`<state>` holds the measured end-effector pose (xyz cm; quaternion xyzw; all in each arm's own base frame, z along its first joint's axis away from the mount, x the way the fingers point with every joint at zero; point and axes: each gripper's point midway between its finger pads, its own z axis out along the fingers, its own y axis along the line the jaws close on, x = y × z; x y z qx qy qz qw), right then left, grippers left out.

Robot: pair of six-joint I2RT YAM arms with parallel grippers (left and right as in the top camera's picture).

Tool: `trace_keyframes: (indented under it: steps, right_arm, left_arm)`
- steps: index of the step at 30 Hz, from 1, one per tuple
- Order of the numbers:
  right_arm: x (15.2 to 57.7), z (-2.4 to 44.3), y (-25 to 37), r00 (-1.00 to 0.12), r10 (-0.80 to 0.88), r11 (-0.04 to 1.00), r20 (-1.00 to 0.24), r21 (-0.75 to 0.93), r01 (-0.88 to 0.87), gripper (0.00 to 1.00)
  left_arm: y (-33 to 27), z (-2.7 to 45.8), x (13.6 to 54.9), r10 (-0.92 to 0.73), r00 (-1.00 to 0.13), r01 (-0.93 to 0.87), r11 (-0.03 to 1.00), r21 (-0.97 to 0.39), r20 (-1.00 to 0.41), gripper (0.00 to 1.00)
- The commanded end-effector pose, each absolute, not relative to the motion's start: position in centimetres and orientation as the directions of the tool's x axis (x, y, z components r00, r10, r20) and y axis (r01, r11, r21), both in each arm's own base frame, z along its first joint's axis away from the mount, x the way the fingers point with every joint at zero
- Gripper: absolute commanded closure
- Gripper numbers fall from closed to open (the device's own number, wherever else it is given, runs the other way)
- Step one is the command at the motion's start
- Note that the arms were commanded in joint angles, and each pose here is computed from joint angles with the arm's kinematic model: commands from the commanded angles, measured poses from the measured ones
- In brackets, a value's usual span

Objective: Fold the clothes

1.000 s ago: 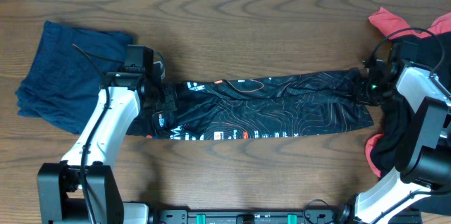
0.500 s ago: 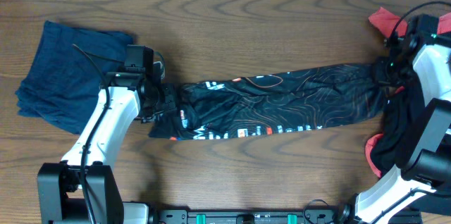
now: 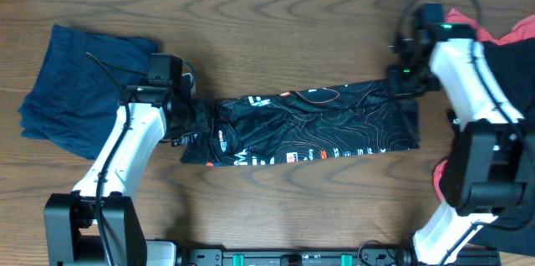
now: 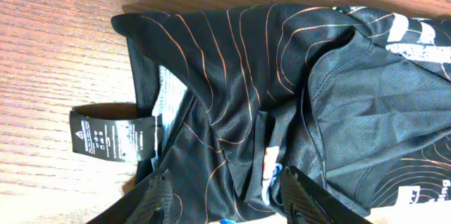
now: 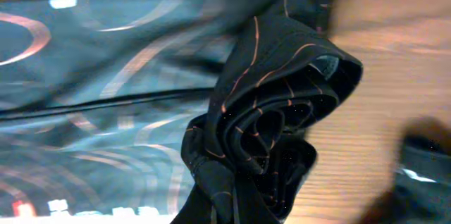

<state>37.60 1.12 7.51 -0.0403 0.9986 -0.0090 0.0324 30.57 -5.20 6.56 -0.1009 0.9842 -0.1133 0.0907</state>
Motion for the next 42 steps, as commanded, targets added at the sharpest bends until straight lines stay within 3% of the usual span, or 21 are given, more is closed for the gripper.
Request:
trace_keyframes:
  steps: [1, 9, 22, 24, 27, 32, 37, 42]
  right_arm:
    - [37.6, 7.9, 4.6, -0.991, -0.112, 0.994, -0.074, -0.009, -0.111, 0.99]
    - [36.1, 7.8, 11.6, -0.967, -0.245, 0.969, -0.074, -0.005, -0.246, 0.99]
    - [35.0, 7.1, 14.8, -0.956, -0.287, 0.958, -0.060, 0.002, -0.287, 0.99]
    - [34.7, 7.2, 15.4, -0.955, -0.293, 0.955, -0.056, 0.029, -0.294, 0.92]
    - [34.3, 7.2, 16.2, -0.941, -0.334, 0.939, -0.053, 0.069, -0.337, 0.66]
    - [34.9, 7.2, 14.8, -0.937, -0.343, 0.939, -0.060, -0.011, -0.343, 0.71]
    - [36.2, 7.7, 10.3, -0.982, -0.167, 0.963, -0.089, -0.230, -0.143, 0.66]
    - [35.2, 7.1, 10.1, -0.987, -0.158, 0.977, -0.032, -0.153, -0.151, 0.60]
  left_arm:
    - [-5.2, 7.3, 31.0, -0.221, -0.959, -0.174, 0.954, -0.245, -0.177, 0.48]
    - [-5.2, 7.2, 30.6, -0.220, -0.962, -0.178, 0.954, -0.241, -0.162, 0.48]
    - [-5.2, 7.2, 30.6, -0.220, -0.962, -0.179, 0.954, -0.240, -0.160, 0.48]
    - [-5.2, 7.2, 30.6, -0.220, -0.962, -0.178, 0.954, -0.240, -0.160, 0.48]
    - [-5.2, 7.2, 30.6, -0.220, -0.962, -0.178, 0.954, -0.240, -0.160, 0.48]
    - [-5.2, 7.2, 30.6, -0.220, -0.962, -0.178, 0.954, -0.240, -0.160, 0.48]
    - [-5.2, 7.2, 30.6, -0.220, -0.962, -0.178, 0.954, -0.240, -0.160, 0.48]
    - [-5.2, 7.2, 30.6, -0.220, -0.962, -0.178, 0.954, -0.241, -0.160, 0.48]
